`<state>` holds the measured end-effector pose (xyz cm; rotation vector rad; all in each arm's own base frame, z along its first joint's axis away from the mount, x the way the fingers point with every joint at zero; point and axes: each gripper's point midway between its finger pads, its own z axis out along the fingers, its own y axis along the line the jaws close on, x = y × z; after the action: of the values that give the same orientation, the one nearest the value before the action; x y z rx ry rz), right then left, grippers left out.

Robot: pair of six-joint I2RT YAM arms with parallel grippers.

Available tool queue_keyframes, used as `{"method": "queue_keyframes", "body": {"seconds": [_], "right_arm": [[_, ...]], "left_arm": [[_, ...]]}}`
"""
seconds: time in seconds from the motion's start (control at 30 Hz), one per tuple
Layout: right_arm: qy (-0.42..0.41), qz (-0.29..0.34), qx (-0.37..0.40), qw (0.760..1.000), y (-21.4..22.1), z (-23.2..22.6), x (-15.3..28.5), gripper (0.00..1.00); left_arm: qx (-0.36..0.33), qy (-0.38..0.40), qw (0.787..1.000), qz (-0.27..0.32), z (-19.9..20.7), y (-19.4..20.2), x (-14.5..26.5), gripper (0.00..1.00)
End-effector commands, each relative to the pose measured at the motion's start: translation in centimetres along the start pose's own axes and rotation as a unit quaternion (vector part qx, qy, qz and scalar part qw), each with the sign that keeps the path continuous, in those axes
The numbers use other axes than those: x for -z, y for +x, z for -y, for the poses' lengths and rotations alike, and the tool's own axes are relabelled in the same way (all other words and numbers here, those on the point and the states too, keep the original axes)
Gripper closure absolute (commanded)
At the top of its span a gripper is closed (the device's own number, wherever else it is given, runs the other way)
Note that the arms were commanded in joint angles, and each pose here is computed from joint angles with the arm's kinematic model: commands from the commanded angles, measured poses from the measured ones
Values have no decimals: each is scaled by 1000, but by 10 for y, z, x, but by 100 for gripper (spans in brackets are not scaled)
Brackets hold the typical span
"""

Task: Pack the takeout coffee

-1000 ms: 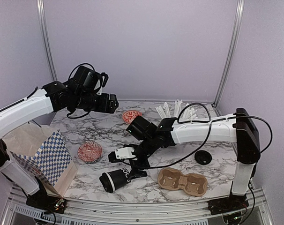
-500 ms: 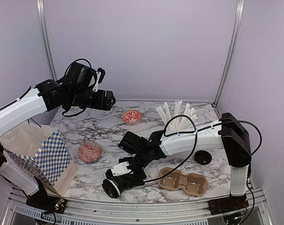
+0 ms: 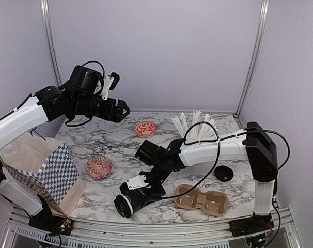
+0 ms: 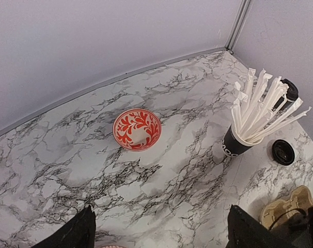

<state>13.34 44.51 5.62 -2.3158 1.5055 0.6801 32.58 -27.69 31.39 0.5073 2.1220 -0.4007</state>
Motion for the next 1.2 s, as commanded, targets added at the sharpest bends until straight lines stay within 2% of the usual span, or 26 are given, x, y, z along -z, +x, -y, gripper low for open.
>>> {"method": "queue_keyframes", "body": {"seconds": [0.0,0.1,0.13,0.23,0.4,0.6,0.8,1.17], "right_arm": [[-10,97,-59,993,-25,15,73,39],[-11,169,-103,980,-37,34,124,38],[-10,189,-114,975,-40,40,140,38],[-7,242,-142,960,-48,56,182,37],[8,278,-159,947,-49,74,218,36],[7,289,-152,945,-53,68,227,35],[3,293,-146,945,-54,62,229,35],[0,299,-141,944,-56,58,232,34]], "left_arm": [[-46,49,996,53,14,-32,40,10],[-87,113,986,82,37,-41,65,9],[-122,141,978,94,50,-42,76,9],[-172,200,956,126,76,-44,109,8],[-202,258,934,140,93,-35,137,5],[-202,287,934,69,107,-3,113,5],[-212,278,937,25,112,16,90,7],[-219,259,941,-16,107,33,71,9]]}}
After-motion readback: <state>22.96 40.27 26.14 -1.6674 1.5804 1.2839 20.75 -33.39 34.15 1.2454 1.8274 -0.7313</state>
